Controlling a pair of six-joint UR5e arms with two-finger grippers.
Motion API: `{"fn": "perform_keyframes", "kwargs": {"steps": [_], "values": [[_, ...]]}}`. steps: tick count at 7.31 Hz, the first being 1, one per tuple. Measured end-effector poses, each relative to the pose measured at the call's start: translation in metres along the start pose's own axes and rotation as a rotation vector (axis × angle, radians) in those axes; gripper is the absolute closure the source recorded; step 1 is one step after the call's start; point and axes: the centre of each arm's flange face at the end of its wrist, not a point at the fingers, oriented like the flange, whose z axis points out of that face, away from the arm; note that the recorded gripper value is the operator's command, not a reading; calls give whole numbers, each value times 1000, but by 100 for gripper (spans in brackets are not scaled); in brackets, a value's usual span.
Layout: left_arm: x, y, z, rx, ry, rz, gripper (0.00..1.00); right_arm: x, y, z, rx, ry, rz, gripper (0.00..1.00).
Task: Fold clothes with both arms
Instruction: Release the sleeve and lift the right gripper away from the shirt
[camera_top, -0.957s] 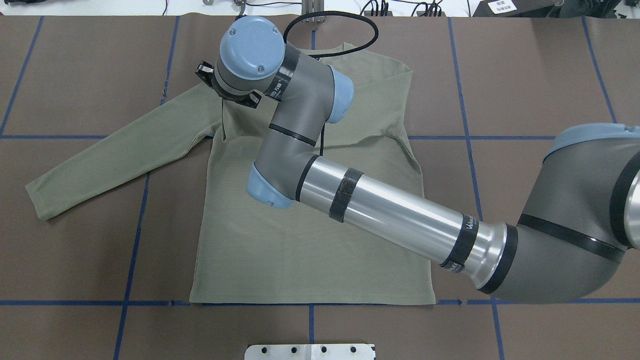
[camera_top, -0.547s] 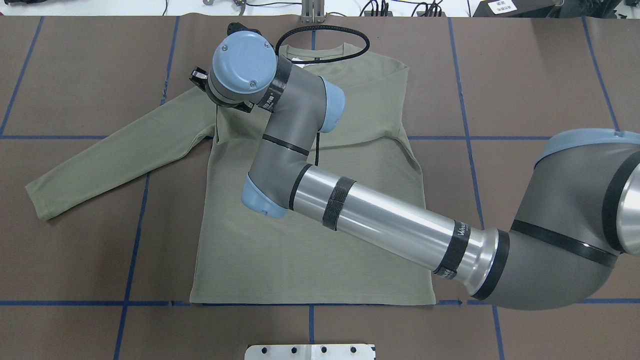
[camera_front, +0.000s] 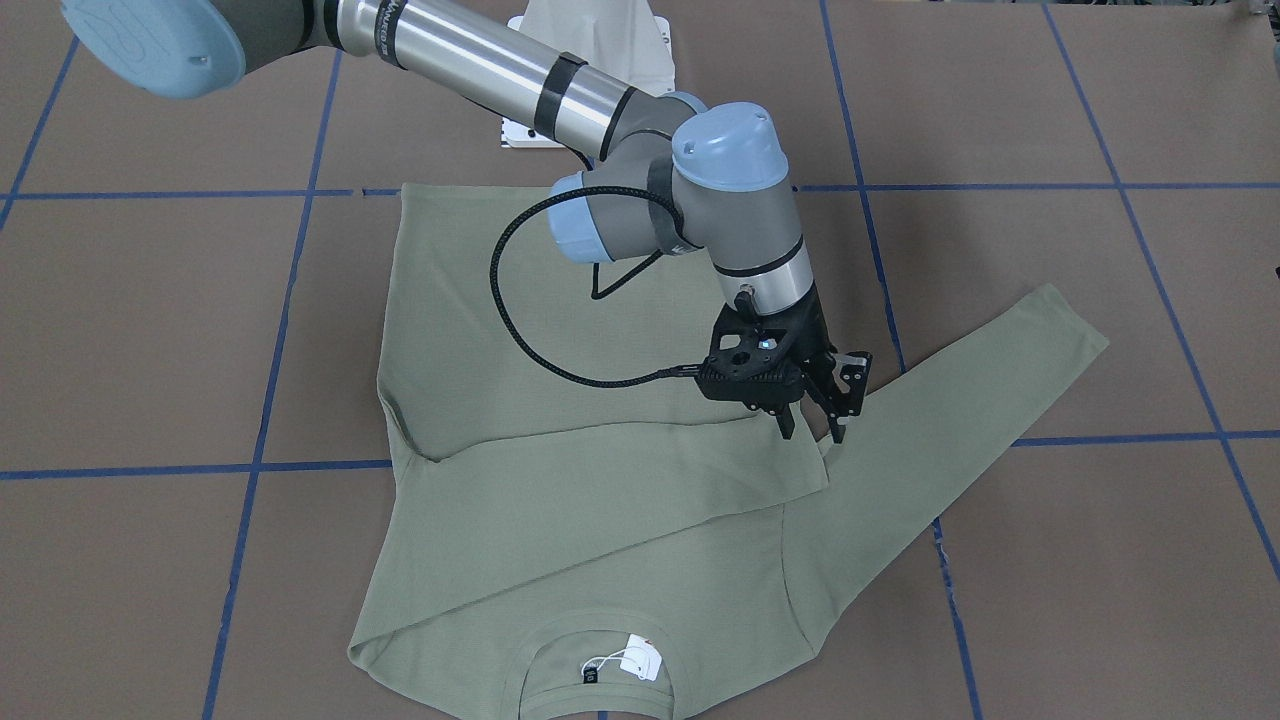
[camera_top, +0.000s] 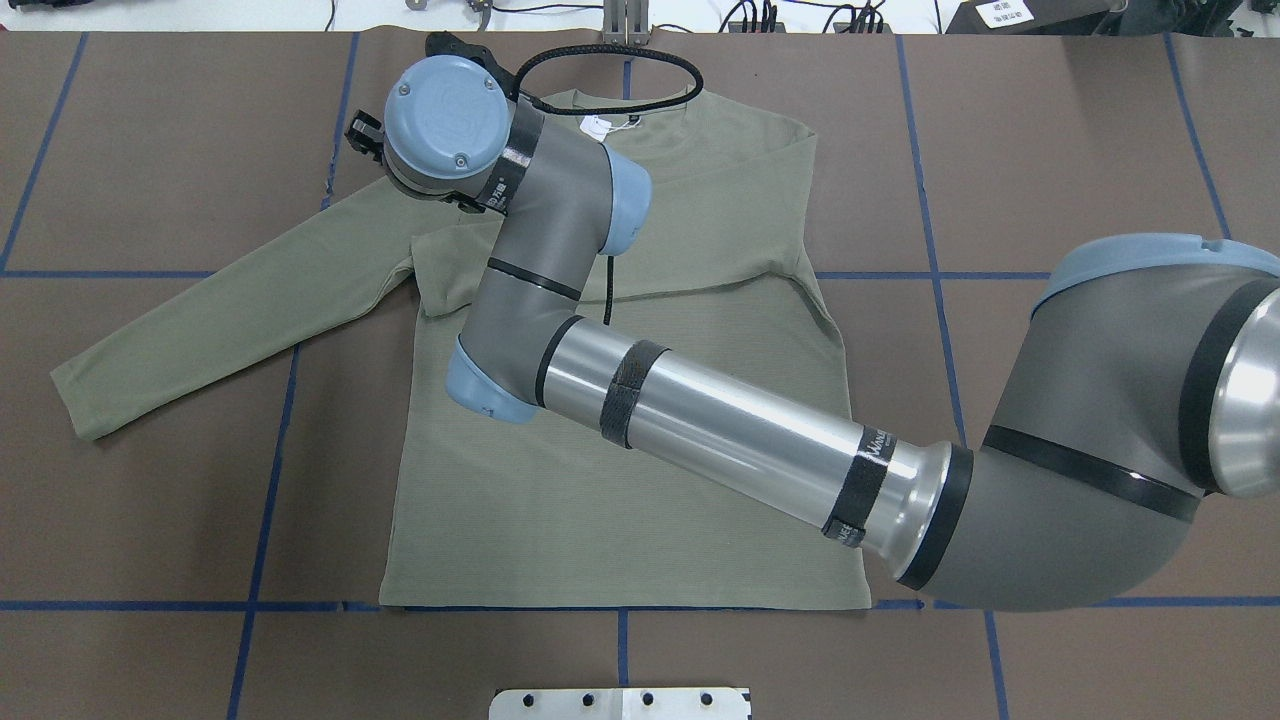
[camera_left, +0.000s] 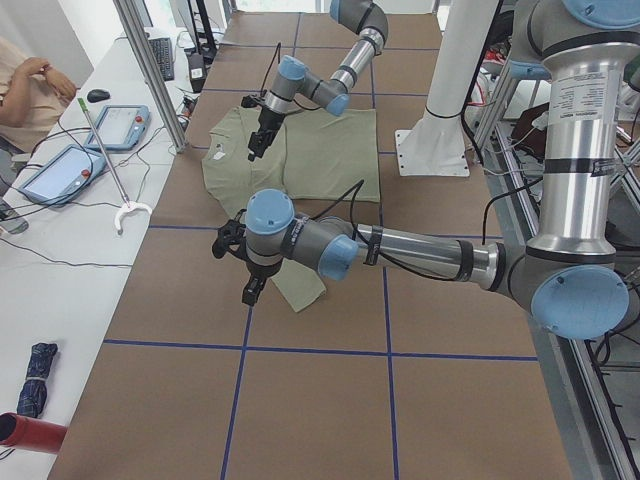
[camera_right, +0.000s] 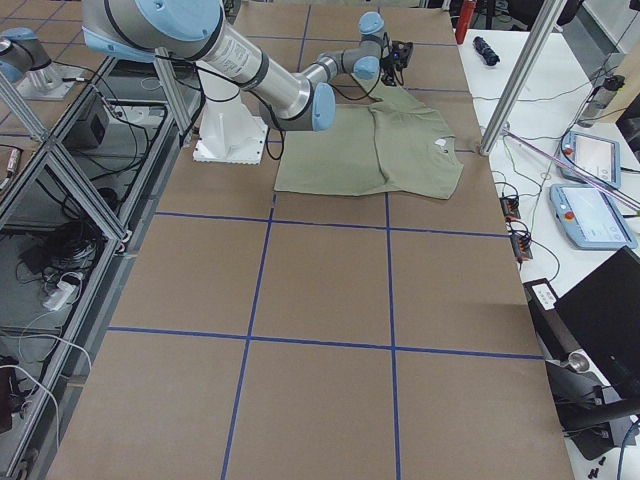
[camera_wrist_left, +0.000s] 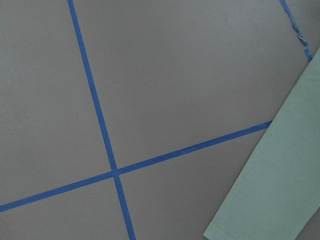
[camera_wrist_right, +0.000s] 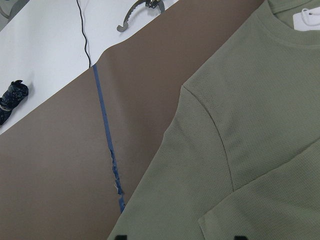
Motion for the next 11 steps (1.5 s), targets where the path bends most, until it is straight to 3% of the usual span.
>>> {"fn": "perform_keyframes", "kwargs": {"steps": [2, 3, 6, 8, 9, 11], "values": [[17, -2, 31, -50, 52, -48, 0, 6, -8, -9, 3, -21, 10, 1], [22, -3, 56, -71, 68, -114, 1, 29, -27, -17, -2, -29, 20, 1], [3, 7, 133, -122, 92, -286, 4, 158, -149, -81, -130, 23, 81, 1], [20, 14, 169, -178, 90, -335, 7, 261, -226, -148, -173, 49, 107, 1], [25, 17, 180, -192, 83, -332, 8, 298, -251, -175, -181, 55, 110, 1], [26, 23, 191, -206, 79, -324, 11, 339, -268, -203, -172, 65, 121, 1]]}}
